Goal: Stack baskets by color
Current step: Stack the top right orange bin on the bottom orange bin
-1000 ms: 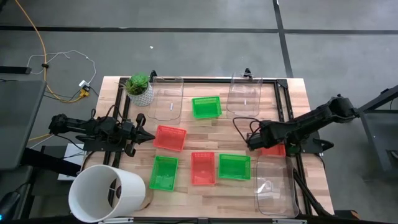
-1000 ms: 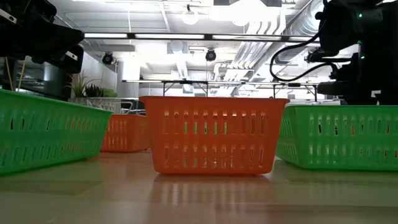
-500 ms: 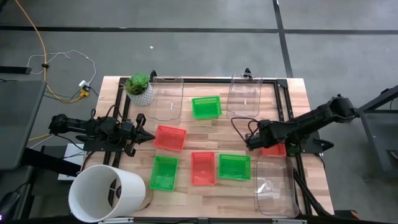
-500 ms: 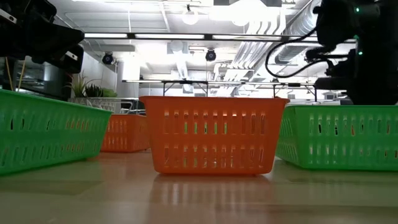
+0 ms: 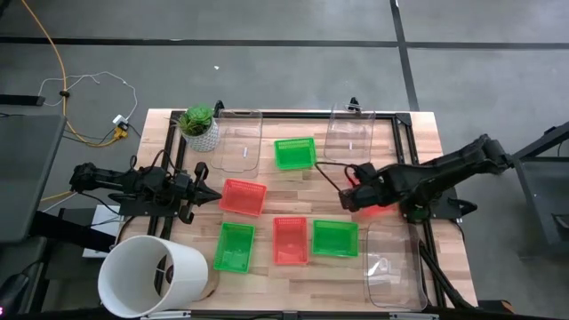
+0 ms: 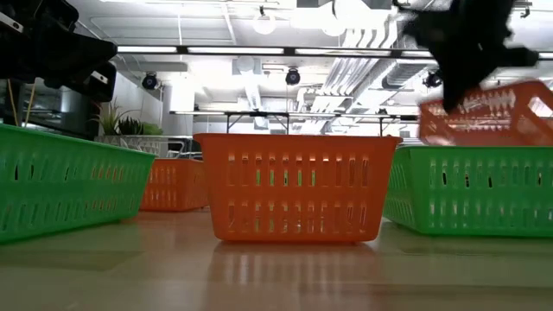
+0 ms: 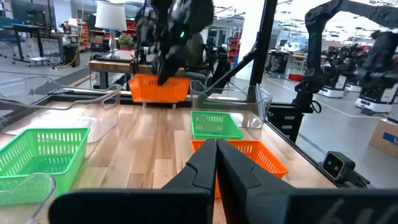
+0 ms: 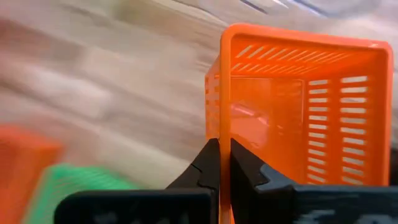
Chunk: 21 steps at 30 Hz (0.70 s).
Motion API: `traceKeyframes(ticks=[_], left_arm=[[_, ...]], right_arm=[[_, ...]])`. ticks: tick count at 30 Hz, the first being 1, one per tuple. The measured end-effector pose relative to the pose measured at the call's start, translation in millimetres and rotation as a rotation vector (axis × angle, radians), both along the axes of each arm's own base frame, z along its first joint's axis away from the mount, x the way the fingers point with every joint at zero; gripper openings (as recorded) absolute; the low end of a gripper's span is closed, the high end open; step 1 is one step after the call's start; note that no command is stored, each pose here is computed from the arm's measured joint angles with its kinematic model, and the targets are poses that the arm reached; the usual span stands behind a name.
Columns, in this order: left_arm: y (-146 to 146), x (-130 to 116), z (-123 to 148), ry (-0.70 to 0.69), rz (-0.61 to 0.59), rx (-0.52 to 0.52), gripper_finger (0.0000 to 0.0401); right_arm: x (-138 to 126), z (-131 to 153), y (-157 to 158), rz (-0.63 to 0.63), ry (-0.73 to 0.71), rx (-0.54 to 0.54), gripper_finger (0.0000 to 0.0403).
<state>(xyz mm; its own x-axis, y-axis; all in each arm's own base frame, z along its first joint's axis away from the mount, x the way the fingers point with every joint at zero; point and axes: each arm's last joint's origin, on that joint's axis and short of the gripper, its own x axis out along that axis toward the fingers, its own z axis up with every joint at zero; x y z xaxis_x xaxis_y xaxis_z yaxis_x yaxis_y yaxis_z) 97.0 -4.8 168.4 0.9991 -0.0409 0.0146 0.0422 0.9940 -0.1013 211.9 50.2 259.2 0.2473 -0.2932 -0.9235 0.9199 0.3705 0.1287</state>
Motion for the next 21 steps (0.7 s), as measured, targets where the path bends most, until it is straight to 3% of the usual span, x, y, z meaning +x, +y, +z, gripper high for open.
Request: traceKeyframes(ticks=[4,11,16,21], left_arm=[[0,0,0,0.000,0.000,0.000,0.0001],[0,0,0,0.000,0.000,0.000,0.0001],[0,0,0,0.000,-0.001,0.000,0.0001],[0,0,0,0.000,0.000,0.000,0.0001]], right_arm=[[10,37,7,0.083,-0.114,0.002,0.0001],[43,78,36,0.082,-0.281,0.016,0.0000],[95,85,69,0.046,-0.322,0.028,0.0000],[150,70,99,-0.005,-0.307,0.079,0.0000]])
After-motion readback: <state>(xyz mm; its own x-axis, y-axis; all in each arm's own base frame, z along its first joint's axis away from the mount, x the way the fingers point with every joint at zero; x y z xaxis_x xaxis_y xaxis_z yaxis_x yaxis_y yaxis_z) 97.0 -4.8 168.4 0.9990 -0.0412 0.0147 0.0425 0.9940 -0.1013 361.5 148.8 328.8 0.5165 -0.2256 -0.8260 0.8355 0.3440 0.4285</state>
